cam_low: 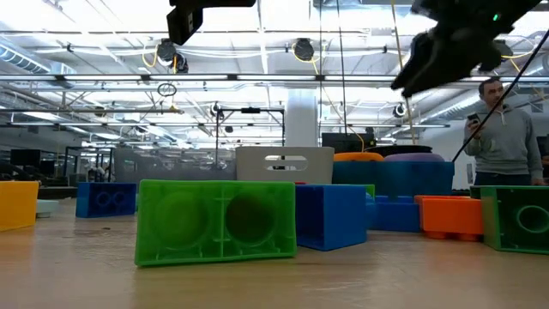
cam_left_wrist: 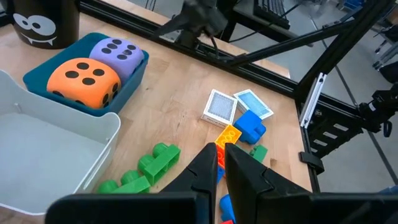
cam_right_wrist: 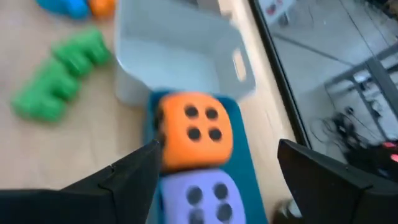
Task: Pick & Place Toys
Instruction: Put the green playing card box into the gray bin
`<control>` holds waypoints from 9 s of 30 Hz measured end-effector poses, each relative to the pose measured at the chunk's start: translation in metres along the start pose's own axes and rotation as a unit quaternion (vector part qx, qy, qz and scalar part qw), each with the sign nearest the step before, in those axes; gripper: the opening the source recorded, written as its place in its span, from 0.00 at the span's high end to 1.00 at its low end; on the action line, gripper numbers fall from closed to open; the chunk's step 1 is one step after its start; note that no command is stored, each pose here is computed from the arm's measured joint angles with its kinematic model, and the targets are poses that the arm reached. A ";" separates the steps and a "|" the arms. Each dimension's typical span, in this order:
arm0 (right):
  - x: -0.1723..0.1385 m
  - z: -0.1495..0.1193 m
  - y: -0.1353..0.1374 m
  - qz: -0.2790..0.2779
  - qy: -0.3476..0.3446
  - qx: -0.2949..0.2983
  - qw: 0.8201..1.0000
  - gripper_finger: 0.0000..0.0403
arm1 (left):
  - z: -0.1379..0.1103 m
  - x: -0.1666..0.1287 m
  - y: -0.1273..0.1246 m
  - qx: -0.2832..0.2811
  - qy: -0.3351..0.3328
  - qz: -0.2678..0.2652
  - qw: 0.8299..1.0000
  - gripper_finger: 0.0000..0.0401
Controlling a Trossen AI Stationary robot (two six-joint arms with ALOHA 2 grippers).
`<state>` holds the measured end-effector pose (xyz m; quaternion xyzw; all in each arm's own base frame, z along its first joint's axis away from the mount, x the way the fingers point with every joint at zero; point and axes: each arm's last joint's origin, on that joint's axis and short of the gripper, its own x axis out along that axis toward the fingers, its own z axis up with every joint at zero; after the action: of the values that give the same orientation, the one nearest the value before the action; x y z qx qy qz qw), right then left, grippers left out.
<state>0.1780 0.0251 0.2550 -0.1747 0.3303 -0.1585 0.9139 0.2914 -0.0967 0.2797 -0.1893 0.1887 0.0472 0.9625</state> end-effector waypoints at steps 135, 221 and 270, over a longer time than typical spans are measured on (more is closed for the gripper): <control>-0.071 -0.091 0.180 0.415 0.163 -0.120 0.887 0.23 | -0.019 0.003 0.013 -0.071 -0.046 0.071 0.994 0.91; -0.056 -0.116 0.167 0.336 0.196 -0.069 0.919 0.23 | -0.019 0.003 0.015 -0.077 -0.046 0.076 0.993 0.91; -0.051 -0.107 0.195 0.390 0.098 -0.089 0.911 0.23 | -0.019 0.003 0.015 -0.076 -0.048 0.076 0.993 0.91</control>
<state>0.1039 0.1963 0.1231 -0.0958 0.4727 0.2240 0.8469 0.2858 -0.0903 0.2574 -0.2444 0.1521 0.1431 0.9469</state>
